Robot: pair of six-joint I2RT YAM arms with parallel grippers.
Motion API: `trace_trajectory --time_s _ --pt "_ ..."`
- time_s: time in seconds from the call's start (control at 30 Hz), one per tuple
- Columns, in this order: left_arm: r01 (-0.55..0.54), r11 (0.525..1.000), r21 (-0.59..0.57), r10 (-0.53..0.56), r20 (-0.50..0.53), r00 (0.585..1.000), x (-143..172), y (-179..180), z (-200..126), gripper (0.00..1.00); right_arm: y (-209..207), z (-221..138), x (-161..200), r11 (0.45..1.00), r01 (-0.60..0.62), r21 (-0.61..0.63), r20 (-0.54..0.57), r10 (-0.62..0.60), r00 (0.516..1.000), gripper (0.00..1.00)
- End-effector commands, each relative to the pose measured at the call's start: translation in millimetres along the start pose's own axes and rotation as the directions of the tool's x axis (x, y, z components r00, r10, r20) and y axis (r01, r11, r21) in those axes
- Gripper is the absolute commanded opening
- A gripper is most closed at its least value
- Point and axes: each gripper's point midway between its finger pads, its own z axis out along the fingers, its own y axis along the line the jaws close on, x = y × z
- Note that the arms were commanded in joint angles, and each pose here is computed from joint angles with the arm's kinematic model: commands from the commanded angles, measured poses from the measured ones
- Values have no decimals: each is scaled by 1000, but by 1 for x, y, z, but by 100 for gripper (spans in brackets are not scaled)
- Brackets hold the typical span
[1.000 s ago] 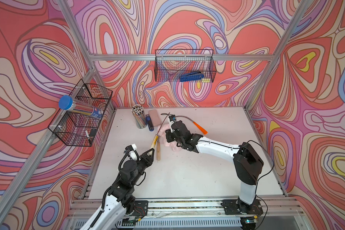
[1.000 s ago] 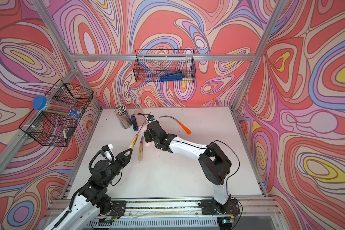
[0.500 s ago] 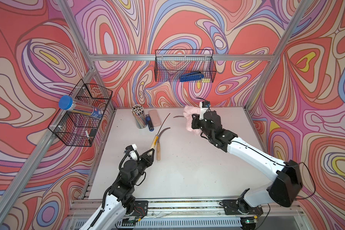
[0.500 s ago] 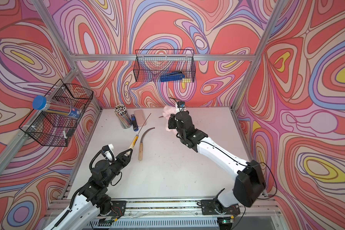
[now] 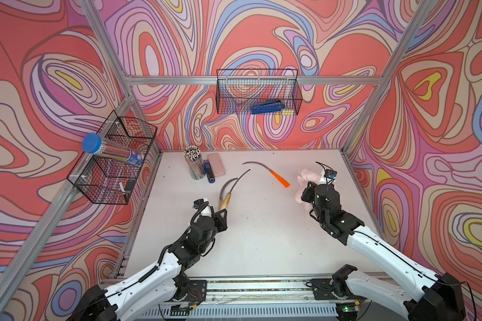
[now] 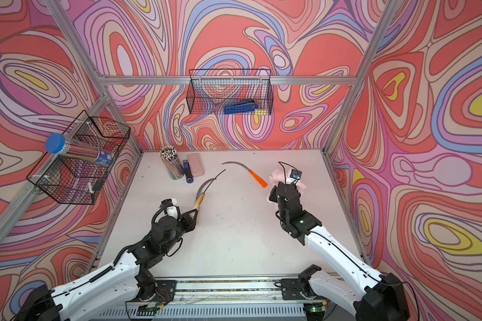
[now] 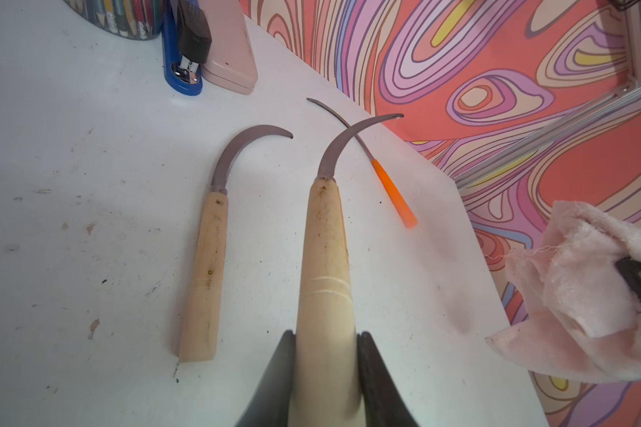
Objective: Wipe small sickles with rags
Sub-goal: Place the small sickle at the center of the board.
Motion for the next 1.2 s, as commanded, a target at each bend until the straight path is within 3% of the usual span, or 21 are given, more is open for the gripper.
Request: trace_trajectory --time_s 0.0,0.3,0.4,0.67,1.0,1.17 --pt "-64 995 -72 75 175 982 -30 -12 -1 0 -28 8 3 993 -55 107 42 50 998 0" --pt "-178 962 -208 216 179 960 2 -8 17 0 -79 48 56 957 -19 289 -50 35 998 0" --pt "-242 954 -177 272 167 948 16 -15 30 0 -74 50 54 966 -12 257 -46 24 999 0" --pt "-286 940 -186 313 137 940 35 -23 50 0 -50 59 69 994 3 106 -99 8 995 0" --pt "-369 901 -227 395 82 915 66 -14 79 0 -51 50 68 997 -24 79 -66 29 997 0" --pt "-345 918 -195 366 83 927 74 -28 93 0 -50 47 68 998 -29 62 -63 33 997 0"
